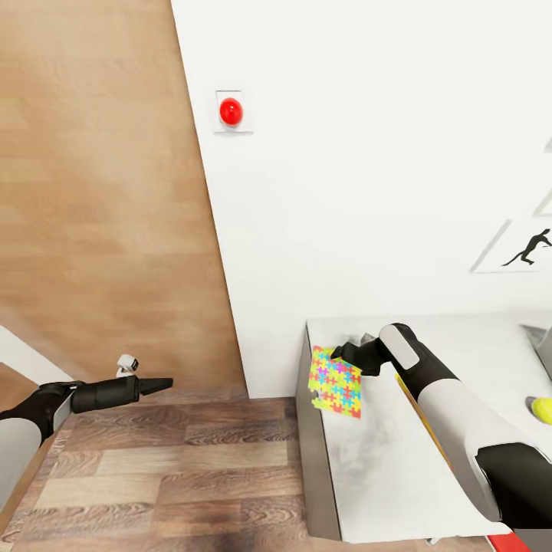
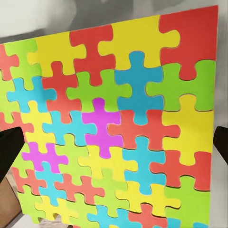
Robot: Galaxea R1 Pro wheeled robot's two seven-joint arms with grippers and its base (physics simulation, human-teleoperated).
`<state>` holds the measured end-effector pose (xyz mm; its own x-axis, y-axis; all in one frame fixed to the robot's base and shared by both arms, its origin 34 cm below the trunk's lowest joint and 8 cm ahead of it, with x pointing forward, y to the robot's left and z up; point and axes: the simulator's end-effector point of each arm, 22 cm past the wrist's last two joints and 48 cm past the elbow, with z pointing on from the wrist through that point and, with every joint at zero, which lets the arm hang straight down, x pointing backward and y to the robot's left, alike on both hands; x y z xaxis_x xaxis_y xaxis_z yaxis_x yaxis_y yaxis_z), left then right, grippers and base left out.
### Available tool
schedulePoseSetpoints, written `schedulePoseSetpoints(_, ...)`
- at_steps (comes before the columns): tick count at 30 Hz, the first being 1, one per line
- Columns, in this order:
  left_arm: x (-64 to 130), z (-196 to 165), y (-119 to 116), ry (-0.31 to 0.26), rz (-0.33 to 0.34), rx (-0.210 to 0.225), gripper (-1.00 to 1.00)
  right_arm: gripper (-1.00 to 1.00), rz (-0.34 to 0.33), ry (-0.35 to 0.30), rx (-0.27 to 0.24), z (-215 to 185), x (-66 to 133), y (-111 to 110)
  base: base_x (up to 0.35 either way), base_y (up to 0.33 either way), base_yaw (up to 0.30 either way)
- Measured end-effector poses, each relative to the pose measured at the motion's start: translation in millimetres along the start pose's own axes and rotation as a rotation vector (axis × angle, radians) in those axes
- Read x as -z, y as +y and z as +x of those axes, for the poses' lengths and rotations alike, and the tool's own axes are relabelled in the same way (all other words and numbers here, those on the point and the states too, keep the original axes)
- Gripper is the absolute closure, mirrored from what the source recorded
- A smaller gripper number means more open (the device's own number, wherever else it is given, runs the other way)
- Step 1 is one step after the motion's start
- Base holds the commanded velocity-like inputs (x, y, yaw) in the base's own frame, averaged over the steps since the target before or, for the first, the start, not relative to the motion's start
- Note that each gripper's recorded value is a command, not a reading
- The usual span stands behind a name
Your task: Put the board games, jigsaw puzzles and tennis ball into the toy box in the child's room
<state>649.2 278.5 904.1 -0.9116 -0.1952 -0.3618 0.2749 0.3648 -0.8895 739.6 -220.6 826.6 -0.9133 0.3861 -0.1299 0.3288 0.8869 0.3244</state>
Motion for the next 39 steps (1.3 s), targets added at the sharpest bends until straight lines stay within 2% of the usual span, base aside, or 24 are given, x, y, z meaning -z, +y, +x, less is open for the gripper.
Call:
schedulePoseSetpoints(25,-1.3,0,0,0.000,0.002,0.002,-1.00,-1.00,0.000,0.000,0.001,0,0.2,0,0.000,0.044,0.000)
schedulePoseSetpoints(31,-23.3,6,-8,0.013,0.039,0.007,-1.00,-1.00,0.000,-0.001,0.001,-1,0.6,0,0.000,0.001,0.000)
schedulePoseSetpoints(36,-52.6,13,-19,0.028,0.085,0.015,-1.00,-1.00,-0.006,-0.011,0.005,-4,3.0,3,0.000,0.000,0.000)
schedulePoseSetpoints(39,-69.7,17,-19,0.034,0.078,0.021,-1.00,-1.00,-0.020,-0.036,0.017,-12,9.5,10,0.000,0.000,0.000)
